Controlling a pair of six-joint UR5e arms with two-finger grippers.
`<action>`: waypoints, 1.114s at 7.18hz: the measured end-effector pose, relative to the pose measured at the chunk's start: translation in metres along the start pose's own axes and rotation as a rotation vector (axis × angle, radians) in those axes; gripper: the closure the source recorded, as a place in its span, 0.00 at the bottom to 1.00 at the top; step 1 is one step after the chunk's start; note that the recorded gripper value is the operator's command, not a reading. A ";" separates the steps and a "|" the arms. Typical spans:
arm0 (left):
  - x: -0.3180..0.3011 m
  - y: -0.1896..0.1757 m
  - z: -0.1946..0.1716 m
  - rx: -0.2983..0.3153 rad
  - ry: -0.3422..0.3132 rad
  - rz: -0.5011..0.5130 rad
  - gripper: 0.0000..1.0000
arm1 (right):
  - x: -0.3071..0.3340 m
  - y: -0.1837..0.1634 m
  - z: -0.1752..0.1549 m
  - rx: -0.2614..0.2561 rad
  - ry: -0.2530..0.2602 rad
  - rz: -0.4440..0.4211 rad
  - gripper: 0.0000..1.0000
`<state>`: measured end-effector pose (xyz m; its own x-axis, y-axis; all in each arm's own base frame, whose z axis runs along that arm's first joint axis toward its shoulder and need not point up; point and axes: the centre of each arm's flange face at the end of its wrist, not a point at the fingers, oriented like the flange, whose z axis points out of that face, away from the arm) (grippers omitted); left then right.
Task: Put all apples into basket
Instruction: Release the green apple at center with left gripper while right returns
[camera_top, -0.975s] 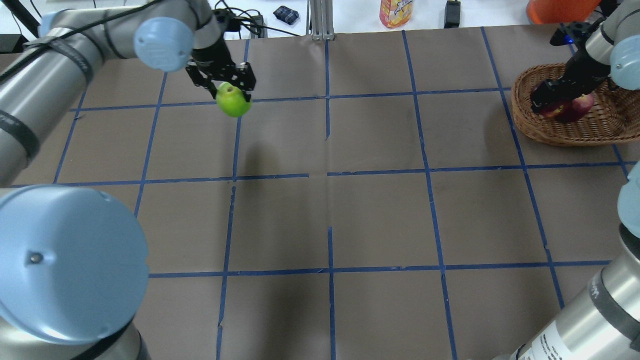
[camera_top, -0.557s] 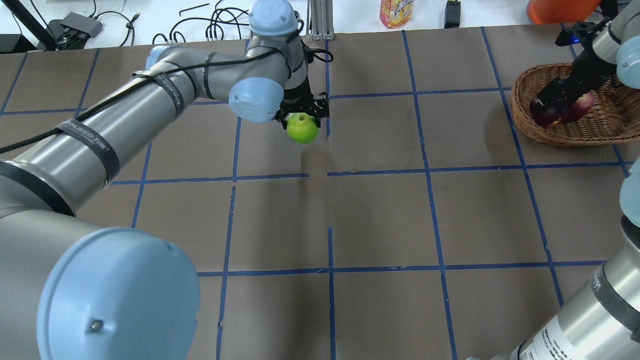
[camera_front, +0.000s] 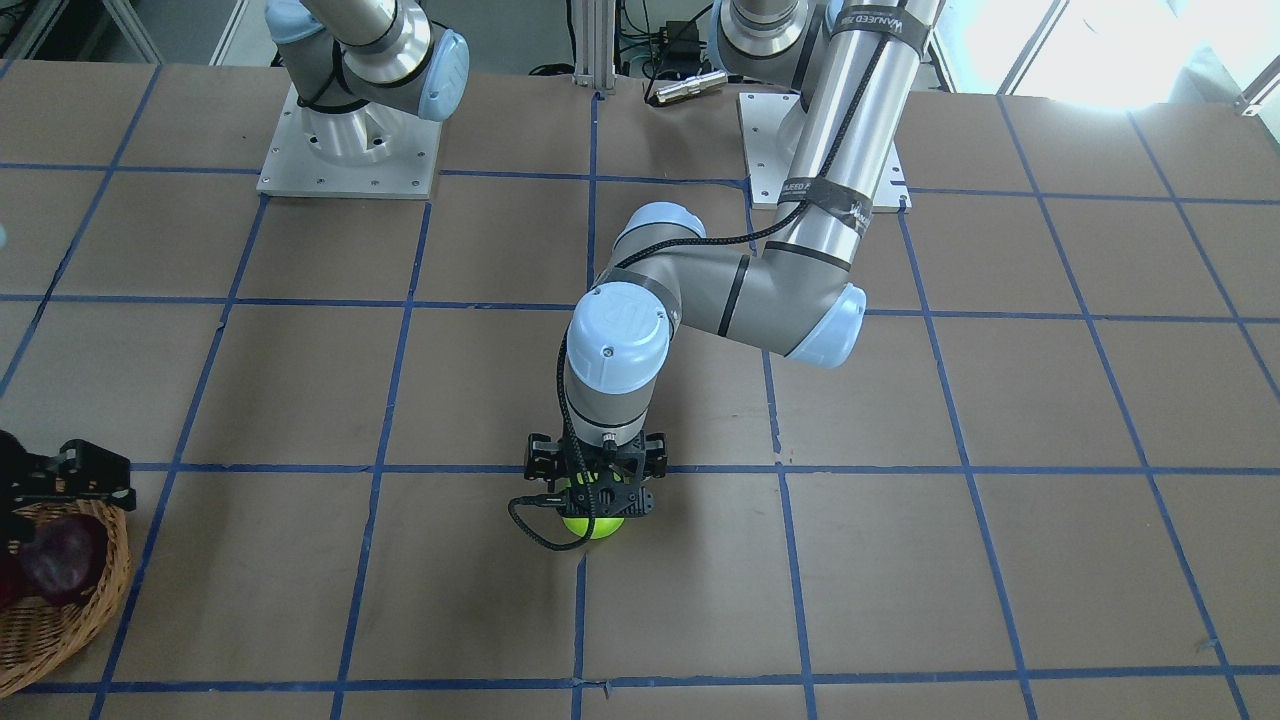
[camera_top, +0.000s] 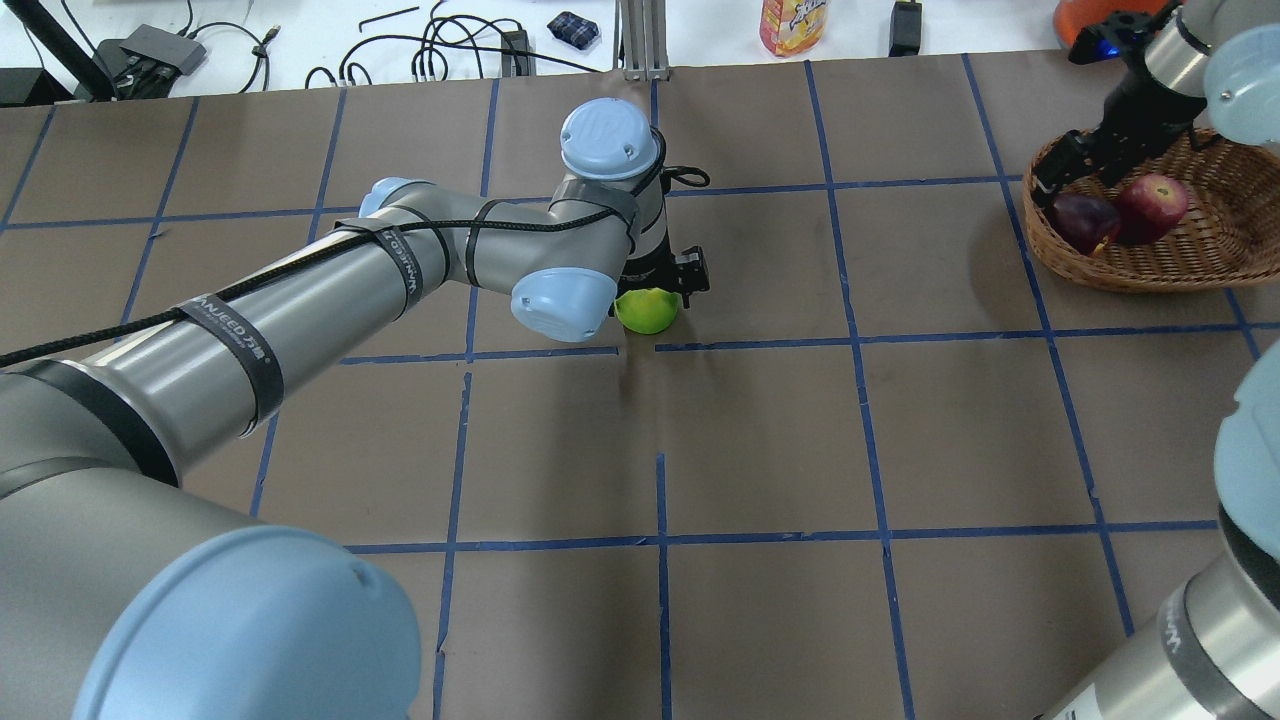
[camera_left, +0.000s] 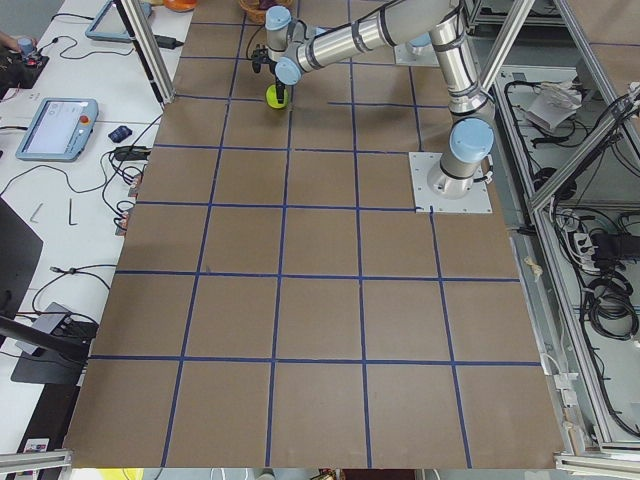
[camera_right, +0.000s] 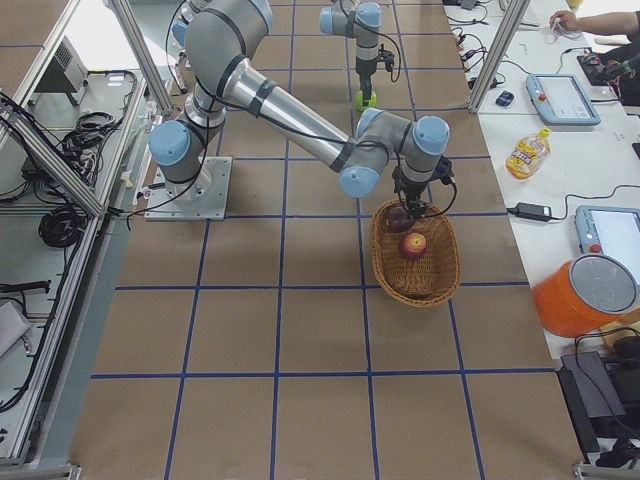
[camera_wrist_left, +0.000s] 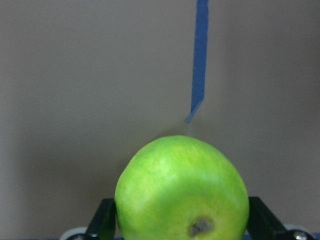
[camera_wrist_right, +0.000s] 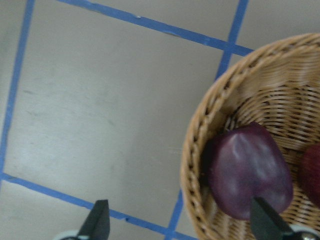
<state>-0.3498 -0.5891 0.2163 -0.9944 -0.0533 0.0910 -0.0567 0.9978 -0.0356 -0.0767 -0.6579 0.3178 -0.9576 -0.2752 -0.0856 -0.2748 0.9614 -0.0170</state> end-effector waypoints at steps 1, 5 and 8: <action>-0.026 -0.021 -0.026 -0.017 0.027 -0.018 0.00 | -0.057 -0.004 -0.004 -0.017 -0.005 0.074 0.00; -0.194 -0.053 -0.171 -0.052 0.027 0.108 0.00 | -0.320 -0.020 0.038 0.055 0.000 0.410 0.00; -0.196 -0.003 -0.278 -0.029 -0.035 0.130 0.00 | -0.433 -0.027 0.101 0.118 -0.029 0.532 0.00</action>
<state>-0.1297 -0.5701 0.4747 -0.9958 0.0756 0.0522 0.0748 0.9971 -0.0163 0.3542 -0.5641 0.2545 -0.9586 0.2478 -0.1405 0.2599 0.9627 -0.0756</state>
